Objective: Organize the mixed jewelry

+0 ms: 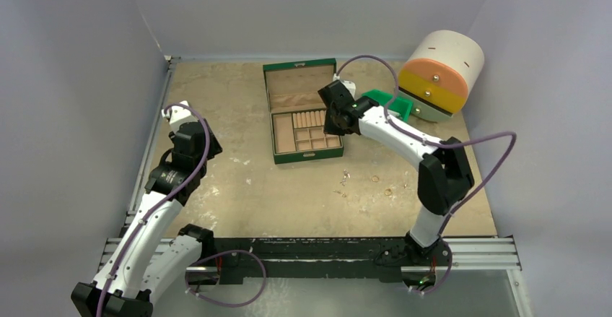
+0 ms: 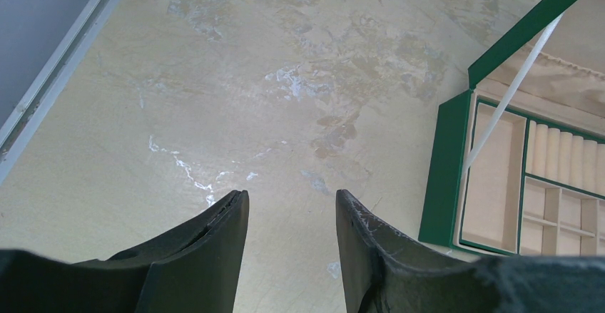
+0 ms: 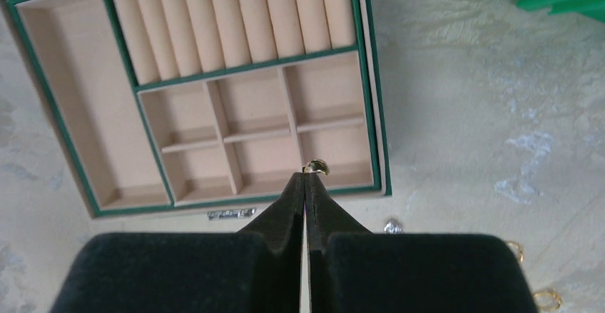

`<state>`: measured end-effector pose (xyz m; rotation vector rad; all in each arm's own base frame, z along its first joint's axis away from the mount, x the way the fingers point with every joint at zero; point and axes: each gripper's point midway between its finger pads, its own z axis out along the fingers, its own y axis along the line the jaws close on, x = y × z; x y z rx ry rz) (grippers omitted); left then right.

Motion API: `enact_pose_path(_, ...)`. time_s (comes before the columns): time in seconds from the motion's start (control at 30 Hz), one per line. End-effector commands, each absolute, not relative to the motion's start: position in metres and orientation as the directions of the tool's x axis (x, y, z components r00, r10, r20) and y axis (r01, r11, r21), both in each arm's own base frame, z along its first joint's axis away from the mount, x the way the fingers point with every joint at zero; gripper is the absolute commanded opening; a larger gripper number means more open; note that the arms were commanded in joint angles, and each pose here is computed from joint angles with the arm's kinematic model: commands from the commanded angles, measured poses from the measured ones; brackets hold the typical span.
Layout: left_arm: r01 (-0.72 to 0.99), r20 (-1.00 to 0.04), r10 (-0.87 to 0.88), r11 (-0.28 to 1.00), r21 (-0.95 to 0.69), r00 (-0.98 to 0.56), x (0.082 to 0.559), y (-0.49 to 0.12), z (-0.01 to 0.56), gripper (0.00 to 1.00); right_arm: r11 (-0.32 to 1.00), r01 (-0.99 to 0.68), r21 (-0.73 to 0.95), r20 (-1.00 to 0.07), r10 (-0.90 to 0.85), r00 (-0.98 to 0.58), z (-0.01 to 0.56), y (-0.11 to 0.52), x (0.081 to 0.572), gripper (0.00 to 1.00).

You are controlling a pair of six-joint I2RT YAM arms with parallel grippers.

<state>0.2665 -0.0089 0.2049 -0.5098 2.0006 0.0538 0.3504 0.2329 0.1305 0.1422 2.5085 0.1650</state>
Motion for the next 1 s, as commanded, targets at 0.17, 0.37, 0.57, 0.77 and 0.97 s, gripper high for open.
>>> enact_pose_path(0.17, -0.363, -0.882, -0.321, 0.912, -0.190, -0.346, 0.274, -0.009, 0.220, 0.48, 0.988, 0.035, 0.149, -0.569, 0.115, -0.814, 0.117, 0.243, 0.385, 0.00)
enact_pose_path(0.37, -0.364, -0.880, -0.321, 0.912, -0.188, -0.349, 0.275, -0.009, 0.218, 0.47, 0.988, 0.040, 0.147, -0.565, 0.117, -0.817, 0.108, 0.242, 0.396, 0.00)
enact_pose_path(0.57, -0.367, -0.881, -0.321, 0.911, -0.187, -0.348, 0.274, -0.008, 0.219, 0.47, 0.989, 0.057, 0.137, -0.558, 0.125, -0.820, 0.102, 0.235, 0.404, 0.00)
enact_pose_path(0.77, -0.368, -0.881, -0.320, 0.911, -0.186, -0.347, 0.274, -0.008, 0.219, 0.48, 0.988, 0.067, 0.139, -0.554, 0.134, -0.822, 0.099, 0.232, 0.408, 0.00)
enact_pose_path(0.97, -0.367, -0.882, -0.321, 0.911, -0.188, -0.344, 0.274, -0.008, 0.220, 0.48, 0.986, 0.072, 0.153, -0.539, 0.144, -0.830, 0.096, 0.232, 0.411, 0.01)
